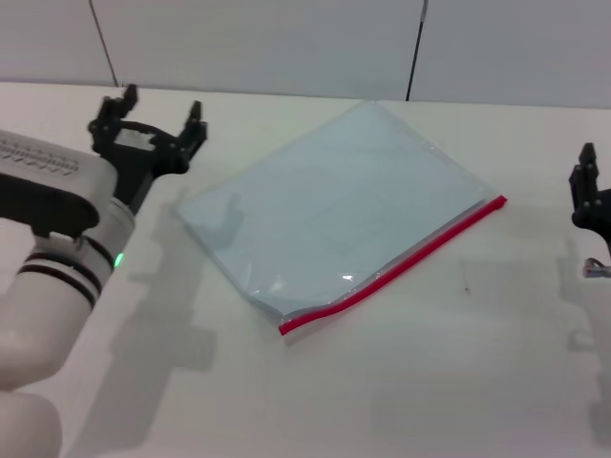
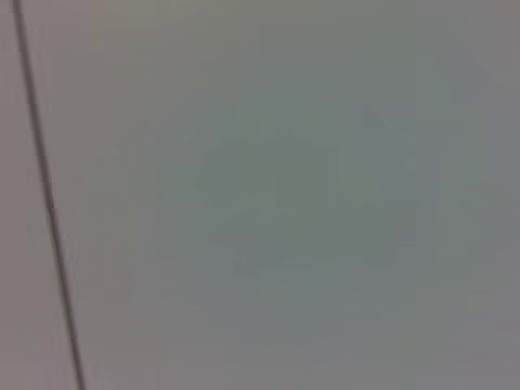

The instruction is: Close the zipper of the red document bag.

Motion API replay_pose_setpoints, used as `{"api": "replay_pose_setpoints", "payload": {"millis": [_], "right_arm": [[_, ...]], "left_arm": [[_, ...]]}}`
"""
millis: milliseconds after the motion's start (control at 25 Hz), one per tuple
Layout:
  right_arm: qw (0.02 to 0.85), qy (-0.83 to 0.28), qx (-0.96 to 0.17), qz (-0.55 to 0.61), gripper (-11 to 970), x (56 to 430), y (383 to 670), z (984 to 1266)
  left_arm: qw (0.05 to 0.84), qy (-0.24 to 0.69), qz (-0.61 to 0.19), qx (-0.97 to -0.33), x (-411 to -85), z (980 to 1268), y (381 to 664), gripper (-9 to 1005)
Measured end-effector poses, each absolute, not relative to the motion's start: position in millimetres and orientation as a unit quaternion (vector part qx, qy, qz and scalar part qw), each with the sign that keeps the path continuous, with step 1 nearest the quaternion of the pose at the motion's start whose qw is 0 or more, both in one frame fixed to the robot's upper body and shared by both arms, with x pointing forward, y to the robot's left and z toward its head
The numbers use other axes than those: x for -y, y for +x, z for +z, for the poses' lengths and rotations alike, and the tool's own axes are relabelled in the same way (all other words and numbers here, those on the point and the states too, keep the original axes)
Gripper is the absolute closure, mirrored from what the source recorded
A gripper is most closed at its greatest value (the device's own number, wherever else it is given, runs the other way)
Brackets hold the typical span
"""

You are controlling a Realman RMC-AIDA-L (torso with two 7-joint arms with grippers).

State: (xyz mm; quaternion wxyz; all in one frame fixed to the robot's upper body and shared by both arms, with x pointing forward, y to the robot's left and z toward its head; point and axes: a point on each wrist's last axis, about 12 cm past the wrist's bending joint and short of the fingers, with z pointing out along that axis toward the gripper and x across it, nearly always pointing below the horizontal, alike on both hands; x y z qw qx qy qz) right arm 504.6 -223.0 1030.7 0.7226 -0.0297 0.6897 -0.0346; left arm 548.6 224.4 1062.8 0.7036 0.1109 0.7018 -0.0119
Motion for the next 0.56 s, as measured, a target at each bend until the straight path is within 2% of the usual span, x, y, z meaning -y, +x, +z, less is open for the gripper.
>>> {"api": "replay_pose_setpoints", "payload": {"millis": [280,560], "right_arm": [[0.73,-0.017,-0.683,-0.018,411,224.8,501.6,1030.9],[0.731,-0.027,-0.682,-0.006,413,218.3,502.6,1031.9]], "left_arm": [[0.705,0.13,-0.021,-0.697,-214.8,1061.9,546.4,182],[0.693,0.191,0.002,-0.695,-205.2,1053.8,549.2,182]]}}
